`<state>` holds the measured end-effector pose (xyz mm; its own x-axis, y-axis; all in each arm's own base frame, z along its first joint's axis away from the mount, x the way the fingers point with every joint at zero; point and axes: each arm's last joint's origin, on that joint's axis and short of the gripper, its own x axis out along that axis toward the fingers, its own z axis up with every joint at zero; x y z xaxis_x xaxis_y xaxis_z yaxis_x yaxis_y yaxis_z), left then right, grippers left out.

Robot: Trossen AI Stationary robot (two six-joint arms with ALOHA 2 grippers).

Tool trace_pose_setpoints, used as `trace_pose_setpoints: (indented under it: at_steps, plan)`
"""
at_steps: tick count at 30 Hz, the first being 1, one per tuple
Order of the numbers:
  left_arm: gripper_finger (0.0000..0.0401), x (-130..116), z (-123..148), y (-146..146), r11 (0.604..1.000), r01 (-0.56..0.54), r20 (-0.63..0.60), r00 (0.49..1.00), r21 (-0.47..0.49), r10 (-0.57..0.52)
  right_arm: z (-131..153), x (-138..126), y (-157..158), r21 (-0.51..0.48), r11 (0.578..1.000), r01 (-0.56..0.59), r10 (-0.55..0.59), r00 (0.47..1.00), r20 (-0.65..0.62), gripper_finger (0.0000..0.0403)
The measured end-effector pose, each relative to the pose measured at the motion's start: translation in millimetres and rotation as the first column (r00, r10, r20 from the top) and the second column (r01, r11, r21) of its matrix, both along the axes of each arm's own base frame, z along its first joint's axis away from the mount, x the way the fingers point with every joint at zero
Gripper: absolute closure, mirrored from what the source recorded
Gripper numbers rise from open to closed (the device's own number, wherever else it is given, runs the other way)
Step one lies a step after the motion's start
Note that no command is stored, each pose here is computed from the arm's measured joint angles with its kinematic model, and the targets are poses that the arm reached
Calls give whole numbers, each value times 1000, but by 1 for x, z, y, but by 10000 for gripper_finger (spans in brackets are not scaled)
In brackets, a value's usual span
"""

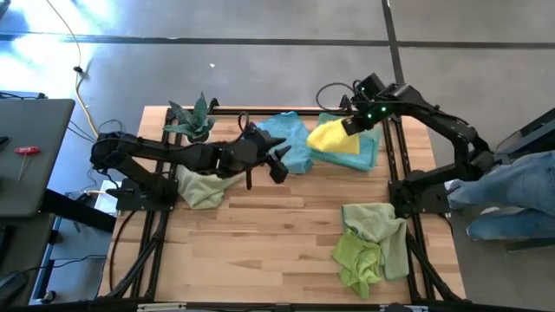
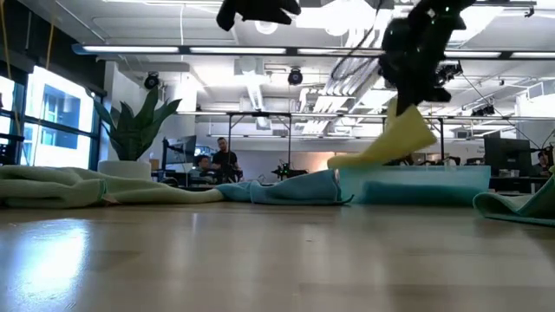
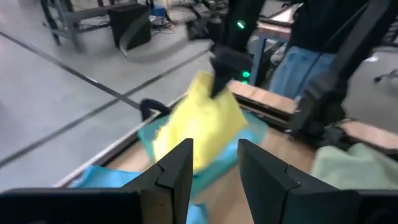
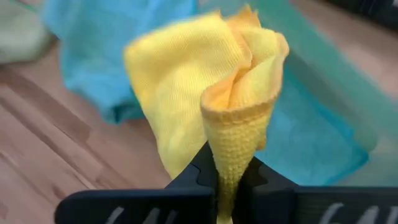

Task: Fold microfiber towels
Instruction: Stack the folded yellow microfiber cloth on top of the folded blue microfiber cloth

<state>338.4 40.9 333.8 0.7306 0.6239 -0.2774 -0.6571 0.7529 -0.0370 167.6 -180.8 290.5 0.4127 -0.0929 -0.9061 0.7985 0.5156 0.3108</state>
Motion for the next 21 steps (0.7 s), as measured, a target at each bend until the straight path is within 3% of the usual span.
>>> trace_pose_setpoints:
  at_steps: [12, 21]
  plan:
    - [284, -25, 14, 44, 998, 15, -88, 996, 56, -10, -78, 3, -3, 119, 993, 17, 2, 986, -165, 403]
    - [284, -28, 13, 59, 999, 40, -86, 996, 33, -37, -73, -4, -6, 22, 999, -31, 36, 955, -293, 403]
